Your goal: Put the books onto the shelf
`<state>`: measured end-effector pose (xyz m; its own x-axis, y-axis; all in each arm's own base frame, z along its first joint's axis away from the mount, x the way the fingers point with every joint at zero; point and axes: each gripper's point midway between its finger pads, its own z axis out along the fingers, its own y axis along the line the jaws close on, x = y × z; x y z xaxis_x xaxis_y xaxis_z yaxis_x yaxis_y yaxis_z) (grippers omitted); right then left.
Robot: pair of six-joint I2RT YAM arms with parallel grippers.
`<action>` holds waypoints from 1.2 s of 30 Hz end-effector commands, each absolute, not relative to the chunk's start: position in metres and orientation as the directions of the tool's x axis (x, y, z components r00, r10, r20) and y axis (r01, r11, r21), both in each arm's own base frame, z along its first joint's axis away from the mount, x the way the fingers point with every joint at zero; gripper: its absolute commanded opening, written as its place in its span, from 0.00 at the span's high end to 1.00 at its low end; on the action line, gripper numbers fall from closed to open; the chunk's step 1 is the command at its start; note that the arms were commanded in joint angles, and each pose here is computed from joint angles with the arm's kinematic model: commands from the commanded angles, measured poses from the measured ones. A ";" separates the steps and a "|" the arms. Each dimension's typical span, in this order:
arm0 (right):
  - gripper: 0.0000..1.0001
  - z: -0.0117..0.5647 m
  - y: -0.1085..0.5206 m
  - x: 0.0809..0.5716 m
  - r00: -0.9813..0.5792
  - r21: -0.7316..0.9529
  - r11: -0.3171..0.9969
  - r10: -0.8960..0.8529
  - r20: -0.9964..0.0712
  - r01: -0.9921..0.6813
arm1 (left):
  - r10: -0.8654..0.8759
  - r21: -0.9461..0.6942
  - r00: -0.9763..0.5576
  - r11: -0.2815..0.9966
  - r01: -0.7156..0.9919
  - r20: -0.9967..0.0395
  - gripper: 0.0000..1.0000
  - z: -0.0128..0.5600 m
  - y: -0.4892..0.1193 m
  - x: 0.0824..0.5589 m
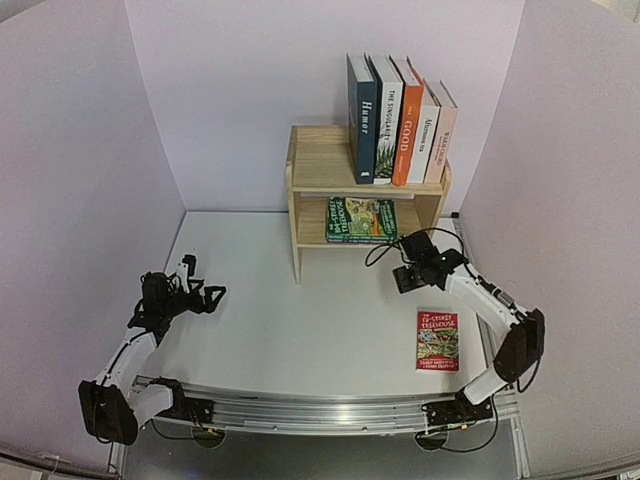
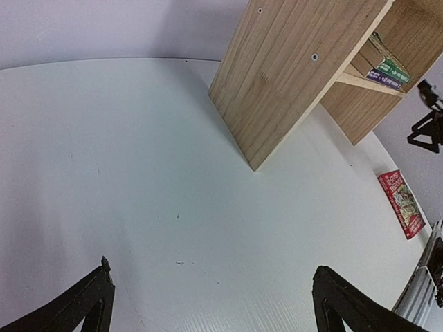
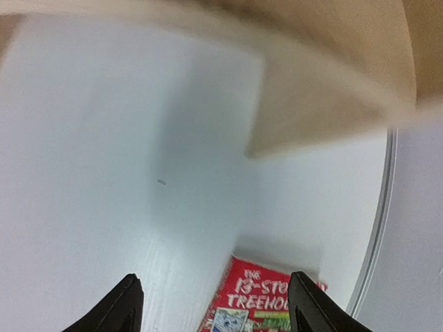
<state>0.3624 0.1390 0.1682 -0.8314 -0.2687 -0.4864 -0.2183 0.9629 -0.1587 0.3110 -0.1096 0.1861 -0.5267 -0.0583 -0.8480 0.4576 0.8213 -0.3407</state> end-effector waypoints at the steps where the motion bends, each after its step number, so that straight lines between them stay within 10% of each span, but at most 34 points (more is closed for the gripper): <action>1: 0.31 0.091 0.049 0.318 -0.923 -0.073 0.935 0.327 -0.202 0.347 | -0.060 -0.328 -0.486 0.809 0.488 -0.872 0.00 0.198 -0.112 0.312; 8: 0.28 0.042 -0.007 0.291 -0.827 -0.105 0.820 0.555 -0.095 0.562 | -0.059 -0.320 -0.483 0.817 0.479 -0.873 0.00 0.197 -0.109 0.307; 12: 0.07 0.019 -0.015 0.276 -0.758 -0.042 0.757 0.653 -0.003 0.652 | -0.054 -0.315 -0.481 0.818 0.481 -0.875 0.00 0.198 -0.109 0.307; 24: 0.16 -0.023 0.033 0.279 -0.712 0.326 0.637 0.666 0.222 0.698 | -0.026 -0.291 -0.462 0.809 0.511 -0.886 0.00 0.203 -0.112 0.313; 27: 0.37 -0.023 0.038 0.274 -0.713 0.339 0.632 0.661 0.236 0.697 | -0.013 -0.271 -0.448 0.811 0.518 -0.894 0.00 0.205 -0.112 0.314; 32: 0.97 -0.019 0.069 0.273 -0.772 0.400 0.662 0.574 0.275 0.634 | -0.011 -0.269 -0.443 0.808 0.524 -0.896 0.00 0.206 -0.113 0.314; 36: 1.00 -0.001 0.118 0.276 -0.886 0.457 0.760 0.412 0.212 0.463 | -0.002 -0.268 -0.441 0.796 0.542 -0.898 0.00 0.207 -0.115 0.311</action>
<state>0.3067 0.0676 0.0133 -0.8005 0.5787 0.1558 0.5729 0.6627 0.4823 0.3074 -0.1112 0.1864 -0.5029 -0.0212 -0.8641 0.4905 0.8162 -0.3055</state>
